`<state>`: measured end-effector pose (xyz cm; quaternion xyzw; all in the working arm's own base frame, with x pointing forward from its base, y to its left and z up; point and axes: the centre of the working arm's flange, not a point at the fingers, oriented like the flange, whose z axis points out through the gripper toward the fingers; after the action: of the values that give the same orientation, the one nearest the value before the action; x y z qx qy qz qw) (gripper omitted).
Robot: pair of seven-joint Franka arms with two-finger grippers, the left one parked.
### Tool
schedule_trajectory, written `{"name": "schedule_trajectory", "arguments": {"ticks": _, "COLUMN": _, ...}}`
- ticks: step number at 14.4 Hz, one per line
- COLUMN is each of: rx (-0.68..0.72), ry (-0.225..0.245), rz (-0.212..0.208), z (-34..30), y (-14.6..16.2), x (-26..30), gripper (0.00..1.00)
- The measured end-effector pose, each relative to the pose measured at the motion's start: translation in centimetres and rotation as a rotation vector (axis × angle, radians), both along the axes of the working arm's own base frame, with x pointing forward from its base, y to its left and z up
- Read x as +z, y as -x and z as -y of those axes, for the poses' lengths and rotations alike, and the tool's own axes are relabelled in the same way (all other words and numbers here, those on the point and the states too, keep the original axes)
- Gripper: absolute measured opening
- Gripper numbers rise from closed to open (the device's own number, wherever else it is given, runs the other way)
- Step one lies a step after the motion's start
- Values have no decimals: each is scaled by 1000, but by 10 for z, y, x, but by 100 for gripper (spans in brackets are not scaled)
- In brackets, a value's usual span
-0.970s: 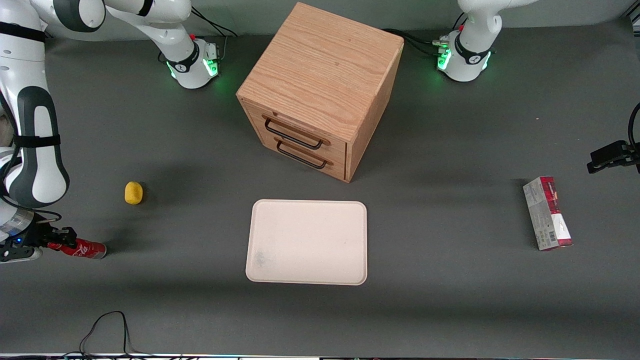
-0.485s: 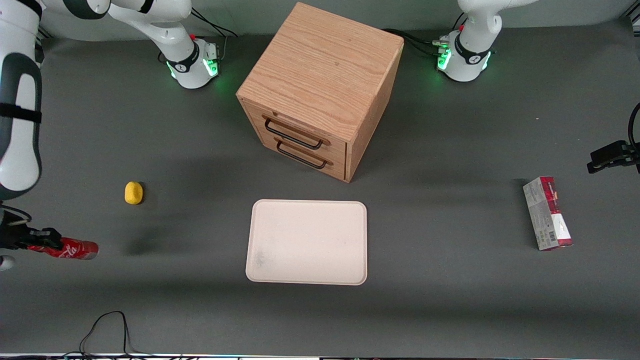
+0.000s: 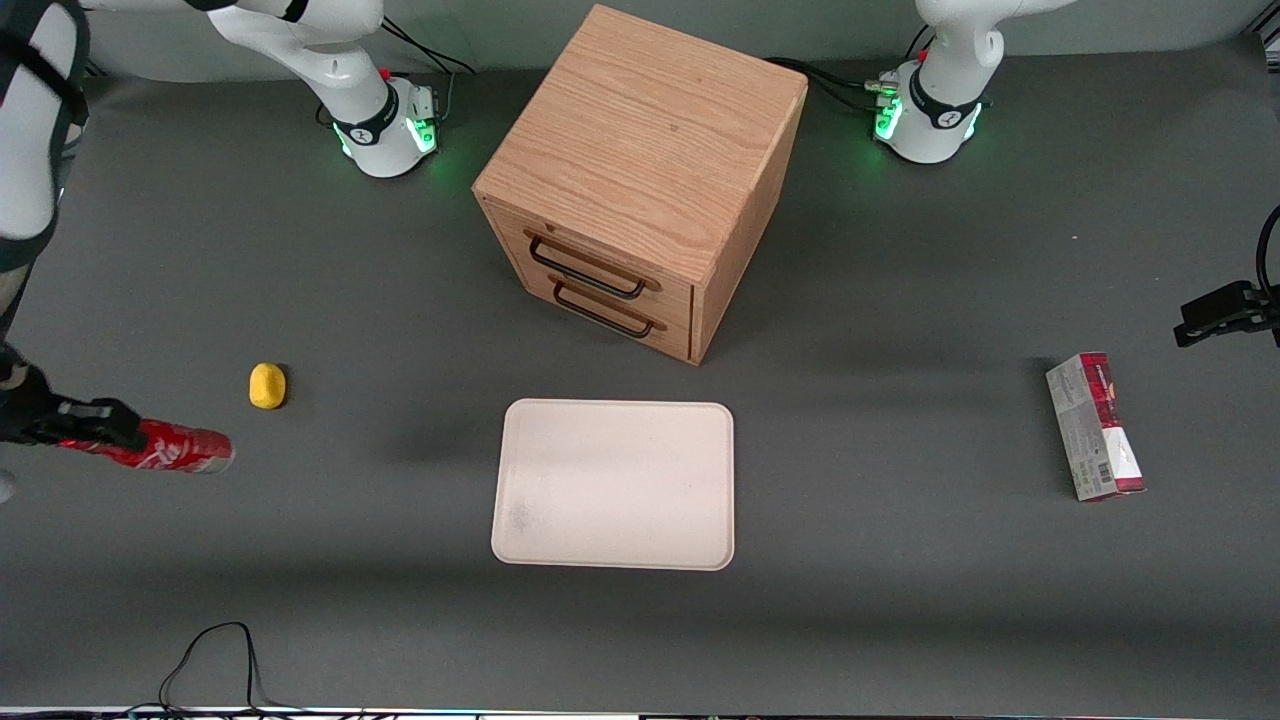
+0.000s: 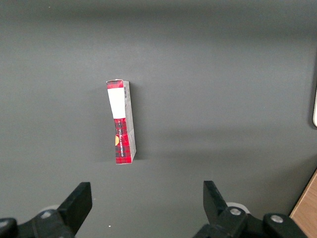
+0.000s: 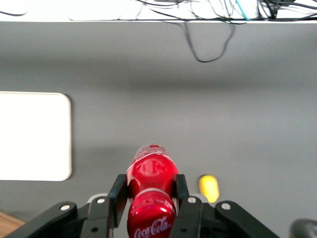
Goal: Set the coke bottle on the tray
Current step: 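Carry the bottle over the white tray and set it down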
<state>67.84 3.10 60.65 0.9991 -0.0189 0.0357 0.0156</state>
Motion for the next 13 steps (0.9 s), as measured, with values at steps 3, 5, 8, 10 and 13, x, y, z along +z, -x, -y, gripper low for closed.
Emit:
{"name": "schedule_trajectory", "arguments": {"ticks": 3, "rx": -44, "ry": -28, "rz": 18, "z": -112, "y": 13, "x": 0, "gripper": 44}}
{"name": "schedule_trajectory", "arguments": {"ticks": 5, "rx": -76, "ry": -80, "rz": 60, "z": -180, "y": 12, "x": -24, "gripper": 44}}
{"name": "schedule_trajectory", "arguments": {"ticks": 8, "rx": -63, "ry": -108, "rz": 84, "z": -245, "y": 0, "x": -107, "gripper": 44}}
{"name": "schedule_trajectory", "arguments": {"ticks": 10, "rx": -31, "ry": -74, "rz": 75, "z": -265, "y": -8, "x": -168, "gripper": 44}}
{"name": "schedule_trajectory", "arguments": {"ticks": 13, "rx": -1, "ry": -79, "rz": 86, "z": -279, "y": -19, "x": -242, "gripper": 44}}
